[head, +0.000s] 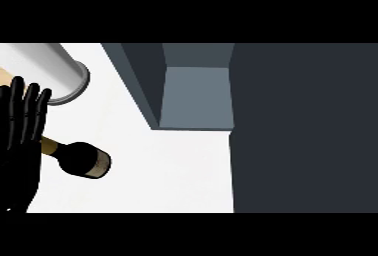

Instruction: Pick up the wine, place it into the cabinet and close the cabinet

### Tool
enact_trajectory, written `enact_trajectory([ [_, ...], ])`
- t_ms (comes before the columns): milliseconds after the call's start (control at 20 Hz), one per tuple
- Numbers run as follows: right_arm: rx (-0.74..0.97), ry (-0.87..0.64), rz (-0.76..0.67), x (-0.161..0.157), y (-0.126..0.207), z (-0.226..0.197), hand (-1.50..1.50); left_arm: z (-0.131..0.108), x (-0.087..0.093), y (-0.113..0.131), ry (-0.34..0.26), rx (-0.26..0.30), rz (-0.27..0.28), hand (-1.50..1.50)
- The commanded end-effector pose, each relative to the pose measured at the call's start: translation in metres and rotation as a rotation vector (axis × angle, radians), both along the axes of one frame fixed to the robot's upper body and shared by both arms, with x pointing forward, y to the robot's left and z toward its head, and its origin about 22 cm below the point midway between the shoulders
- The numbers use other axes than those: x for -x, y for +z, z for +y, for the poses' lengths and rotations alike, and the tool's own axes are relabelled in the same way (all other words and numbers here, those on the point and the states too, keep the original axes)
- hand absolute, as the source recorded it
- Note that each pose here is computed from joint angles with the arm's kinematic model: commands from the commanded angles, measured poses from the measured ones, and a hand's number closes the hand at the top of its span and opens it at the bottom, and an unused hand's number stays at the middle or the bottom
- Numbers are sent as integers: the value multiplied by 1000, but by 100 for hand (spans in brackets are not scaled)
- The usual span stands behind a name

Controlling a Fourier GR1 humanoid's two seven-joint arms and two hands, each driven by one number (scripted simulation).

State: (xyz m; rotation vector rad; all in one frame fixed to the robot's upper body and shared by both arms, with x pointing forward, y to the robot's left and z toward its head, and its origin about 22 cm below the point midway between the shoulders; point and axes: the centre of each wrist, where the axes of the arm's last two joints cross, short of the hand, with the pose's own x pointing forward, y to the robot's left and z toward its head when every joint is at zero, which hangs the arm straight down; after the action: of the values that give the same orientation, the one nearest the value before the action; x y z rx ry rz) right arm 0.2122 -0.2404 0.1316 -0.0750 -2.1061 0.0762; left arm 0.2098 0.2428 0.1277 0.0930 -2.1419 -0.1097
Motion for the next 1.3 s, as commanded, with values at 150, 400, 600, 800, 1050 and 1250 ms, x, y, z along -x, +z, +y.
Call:
enact_trajectory([
  [150, 6, 13, -38, 15, 6, -2, -150, 46, -14, 7, 506, 16, 2, -150],
  [400, -2, 297, 163, 25, -11, 1, -150, 38, -26, -5, 632, 408, 125, -150],
  [600, -5, 323, 200, 44, 3, -11, -150, 17, -57, 11, 652, 448, 125, -150],
  [800, -33, 309, 177, 50, 15, -23, -150, 6, -67, 5, 673, 432, 117, -150],
  [1050, -15, 304, 182, 47, 13, -7, -150, -12, -60, 13, 660, 444, 110, -150],
  [1250, -26, 325, 202, 69, 35, -11, -150, -17, -83, 18, 674, 427, 102, -150],
])
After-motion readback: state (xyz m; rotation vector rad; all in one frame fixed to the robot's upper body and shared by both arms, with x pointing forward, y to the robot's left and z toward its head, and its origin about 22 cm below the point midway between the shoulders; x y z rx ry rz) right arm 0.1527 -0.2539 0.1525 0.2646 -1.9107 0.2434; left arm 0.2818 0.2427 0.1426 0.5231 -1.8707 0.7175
